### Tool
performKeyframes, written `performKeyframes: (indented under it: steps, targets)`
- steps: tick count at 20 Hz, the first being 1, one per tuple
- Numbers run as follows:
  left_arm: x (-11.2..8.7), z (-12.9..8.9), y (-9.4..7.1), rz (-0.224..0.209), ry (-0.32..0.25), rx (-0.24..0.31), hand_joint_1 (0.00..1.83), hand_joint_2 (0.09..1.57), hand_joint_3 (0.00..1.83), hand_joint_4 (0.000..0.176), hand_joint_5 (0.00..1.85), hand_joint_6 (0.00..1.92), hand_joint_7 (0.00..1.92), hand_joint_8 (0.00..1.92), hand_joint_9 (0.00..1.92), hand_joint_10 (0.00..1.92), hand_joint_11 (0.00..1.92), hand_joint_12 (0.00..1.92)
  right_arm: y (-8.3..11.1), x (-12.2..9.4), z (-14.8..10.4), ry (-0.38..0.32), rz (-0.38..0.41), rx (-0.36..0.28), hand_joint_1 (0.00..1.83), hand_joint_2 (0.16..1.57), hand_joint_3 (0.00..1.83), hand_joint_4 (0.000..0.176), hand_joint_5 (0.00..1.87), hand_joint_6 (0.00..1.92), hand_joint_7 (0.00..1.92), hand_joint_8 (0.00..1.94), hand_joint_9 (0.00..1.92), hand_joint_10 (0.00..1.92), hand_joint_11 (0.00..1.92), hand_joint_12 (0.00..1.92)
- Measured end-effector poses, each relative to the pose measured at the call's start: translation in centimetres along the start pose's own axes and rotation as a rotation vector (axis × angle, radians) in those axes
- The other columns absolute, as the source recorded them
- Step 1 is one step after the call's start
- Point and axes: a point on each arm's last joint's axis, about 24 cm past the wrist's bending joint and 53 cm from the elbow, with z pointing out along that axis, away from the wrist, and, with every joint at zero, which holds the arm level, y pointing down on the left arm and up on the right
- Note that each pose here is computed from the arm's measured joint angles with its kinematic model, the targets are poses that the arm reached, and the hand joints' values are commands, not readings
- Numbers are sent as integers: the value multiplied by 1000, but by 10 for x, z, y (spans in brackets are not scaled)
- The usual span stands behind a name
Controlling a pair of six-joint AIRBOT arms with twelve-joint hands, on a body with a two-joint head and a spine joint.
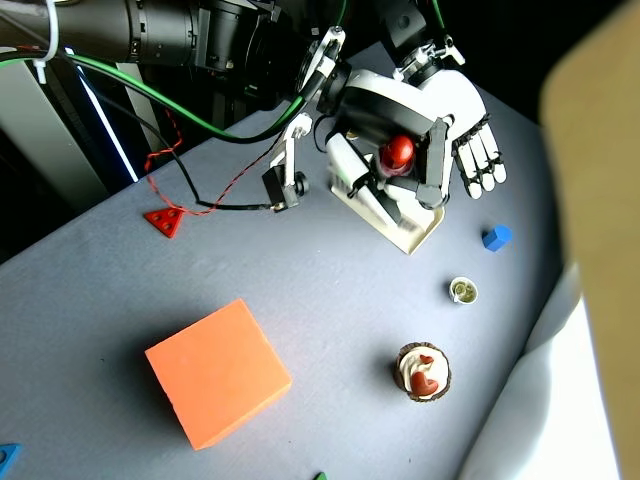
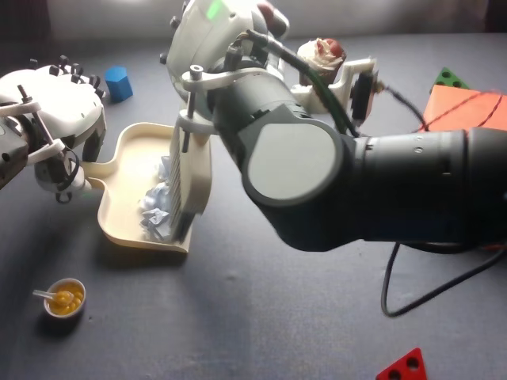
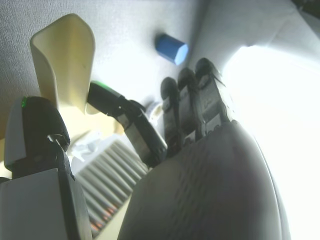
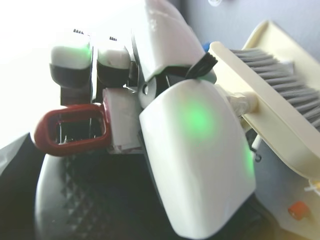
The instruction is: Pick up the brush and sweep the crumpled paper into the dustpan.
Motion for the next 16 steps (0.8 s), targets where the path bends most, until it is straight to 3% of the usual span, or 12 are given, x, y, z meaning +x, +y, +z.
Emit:
performKeyframes:
  steps: [3, 4, 5, 6, 7, 8, 11, 12, 13, 14, 15, 16]
  targets:
    - [0, 0, 0, 0, -1, -1, 1103, 1070, 0, 23, 1081, 815, 277, 2, 160, 1, 99, 10, -3, 1, 1, 4, 29, 18, 1513, 1198, 0, 176, 926, 1921, 999, 1941, 1129, 1921, 1188, 1921]
    - [-1, 0, 0, 0, -3, -2, 1094, 1076, 1, 36, 1066, 840, 266, 1, 154, 0, 107, 13, -5, -1, 2, -6, 54, 26, 1503, 1201, 1, 176, 934, 1921, 999, 1941, 1127, 1921, 1188, 1921]
    - [-1, 0, 0, 1, -3, -1, 1109, 1074, 0, 0, 1072, 830, 273, 2, 164, 3, 109, 13, -5, -5, 1, -26, 91, 29, 1505, 1200, 0, 176, 935, 1921, 1003, 1941, 1128, 1921, 1177, 1921]
    - [-1, 0, 0, 1, -3, -1, 1087, 1075, 0, 58, 1068, 836, 282, 3, 176, 4, 118, 16, -3, -10, -1, -50, 103, 26, 1508, 1198, 0, 176, 950, 1921, 1021, 1941, 1139, 1921, 1178, 1921]
    - [-1, 0, 0, 1, -3, -1, 1075, 1078, 1, 86, 1059, 851, 294, 4, 190, 5, 154, 31, -1, -13, -4, -59, 110, 22, 1507, 1198, 0, 176, 954, 1921, 1025, 1941, 1141, 1921, 1179, 1921]
    - [-1, 0, 0, 1, -3, -1, 1077, 1080, 1, 76, 1056, 857, 293, 2, 198, 5, 195, 49, 2, -15, -6, -71, 135, 19, 1519, 1192, 0, 176, 966, 1921, 1028, 1941, 1150, 1921, 1194, 1921]
    - [-1, 0, 0, 2, -3, -1, 1078, 1080, 1, 74, 1055, 858, 293, 1, 200, 4, 204, 52, 9, -15, -11, -85, 134, 5, 1522, 1191, 0, 176, 968, 1921, 1029, 1941, 1152, 1921, 1197, 1921]
    - [-1, 0, 0, 1, -3, -1, 1090, 1074, 0, 55, 1073, 829, 269, 2, 176, 2, 170, 37, 8, -14, -12, -87, 133, 6, 1512, 1198, 1, 176, 967, 1921, 1027, 1941, 1153, 1921, 1203, 1921]
    - [-1, 0, 0, 4, -4, 0, 1106, 1072, 0, 12, 1076, 823, 275, 4, 172, 1, 129, 19, 5, -14, -11, -90, 137, 13, 1515, 1203, 2, 176, 972, 1921, 1030, 1941, 1151, 1921, 1196, 1921]
    - [-1, 0, 0, 4, -4, 0, 1101, 1076, 1, 17, 1068, 837, 281, 3, 175, 1, 122, 16, -1, -15, -12, -96, 144, 23, 1511, 1209, 4, 176, 972, 1921, 1031, 1941, 1150, 1921, 1195, 1921]
    - [-1, 0, 0, 3, -4, 0, 1087, 1077, 0, 55, 1065, 842, 265, 1, 166, 0, 127, 17, -10, -18, -12, -110, 152, 40, 1514, 1203, 0, 176, 962, 1921, 1017, 1941, 1148, 1921, 1193, 1921]
    - [-1, 0, 0, 3, -4, 0, 1108, 1072, 0, 8, 1080, 817, 272, 2, 168, 1, 140, 22, -18, -21, -12, -125, 177, 53, 1517, 1198, 0, 176, 963, 1921, 1015, 1941, 1145, 1921, 1188, 1921]
